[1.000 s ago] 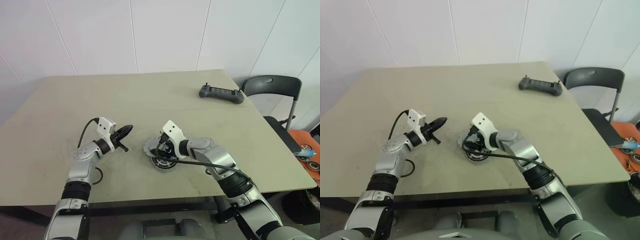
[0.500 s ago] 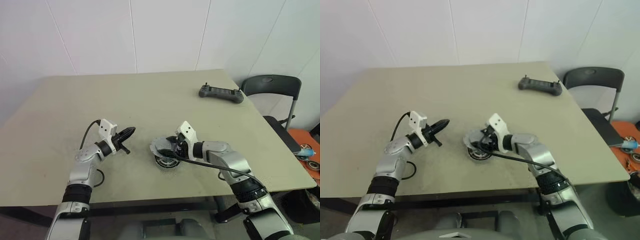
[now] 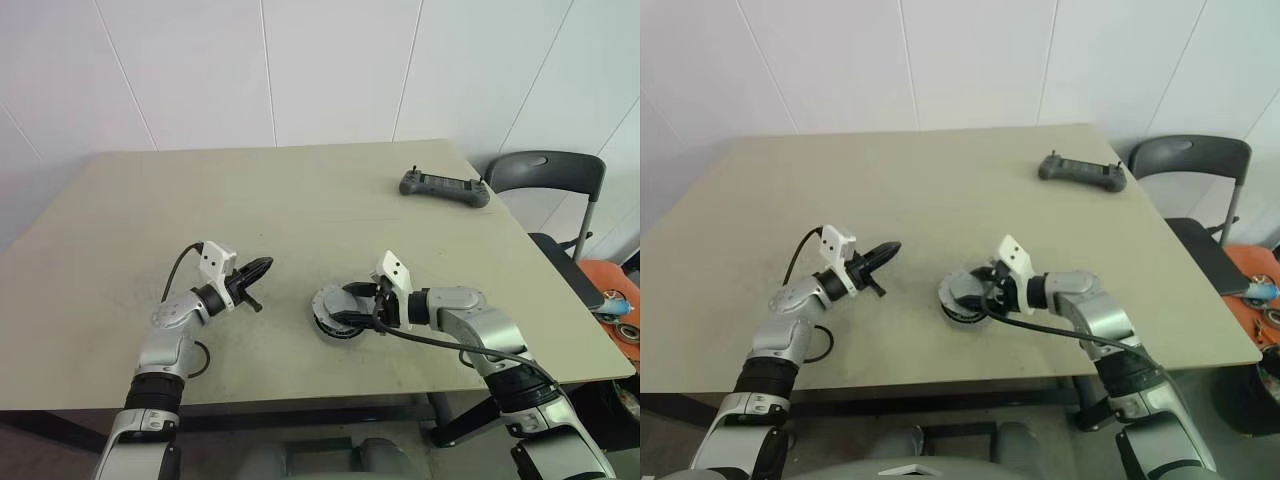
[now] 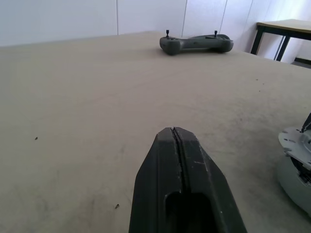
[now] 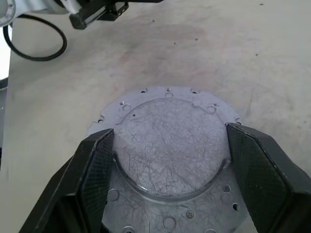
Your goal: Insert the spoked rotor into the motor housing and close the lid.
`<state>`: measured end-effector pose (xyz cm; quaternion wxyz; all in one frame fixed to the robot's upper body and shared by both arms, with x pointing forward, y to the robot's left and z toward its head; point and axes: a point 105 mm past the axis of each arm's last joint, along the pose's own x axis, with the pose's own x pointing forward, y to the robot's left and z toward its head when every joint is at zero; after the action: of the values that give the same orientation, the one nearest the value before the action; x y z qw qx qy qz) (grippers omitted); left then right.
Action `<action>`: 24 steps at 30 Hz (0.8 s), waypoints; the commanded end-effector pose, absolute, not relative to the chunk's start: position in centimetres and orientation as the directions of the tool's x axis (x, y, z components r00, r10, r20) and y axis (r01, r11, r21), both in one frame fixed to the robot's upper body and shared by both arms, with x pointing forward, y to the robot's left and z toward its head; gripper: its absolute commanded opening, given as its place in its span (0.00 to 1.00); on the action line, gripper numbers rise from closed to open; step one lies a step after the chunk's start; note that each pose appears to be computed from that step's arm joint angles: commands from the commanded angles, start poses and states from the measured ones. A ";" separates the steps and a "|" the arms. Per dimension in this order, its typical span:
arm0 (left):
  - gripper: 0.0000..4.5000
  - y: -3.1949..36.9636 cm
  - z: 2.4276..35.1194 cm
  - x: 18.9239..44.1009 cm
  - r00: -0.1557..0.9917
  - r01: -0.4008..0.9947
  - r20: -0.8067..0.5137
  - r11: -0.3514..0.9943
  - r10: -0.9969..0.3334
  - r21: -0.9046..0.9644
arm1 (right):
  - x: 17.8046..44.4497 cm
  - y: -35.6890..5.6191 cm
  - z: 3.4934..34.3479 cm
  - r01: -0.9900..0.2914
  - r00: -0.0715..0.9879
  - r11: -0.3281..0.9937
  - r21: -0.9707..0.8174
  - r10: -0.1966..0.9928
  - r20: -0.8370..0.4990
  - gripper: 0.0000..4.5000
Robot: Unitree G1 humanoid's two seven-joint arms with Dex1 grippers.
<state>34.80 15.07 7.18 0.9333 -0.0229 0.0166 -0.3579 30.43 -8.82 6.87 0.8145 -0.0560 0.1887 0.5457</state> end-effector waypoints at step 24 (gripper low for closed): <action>0.00 14.7 8.9 34.9 0.732 0.681 0.030 0.732 -0.680 -0.016 | 30.9 -9.3 5.9 -0.906 0.387 0.424 -0.005 0.823 -0.415 0.72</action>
<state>34.79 14.95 7.52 0.9326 -0.0206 0.0119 -0.3600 30.38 -8.88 6.15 0.8110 -0.1232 0.1703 0.5460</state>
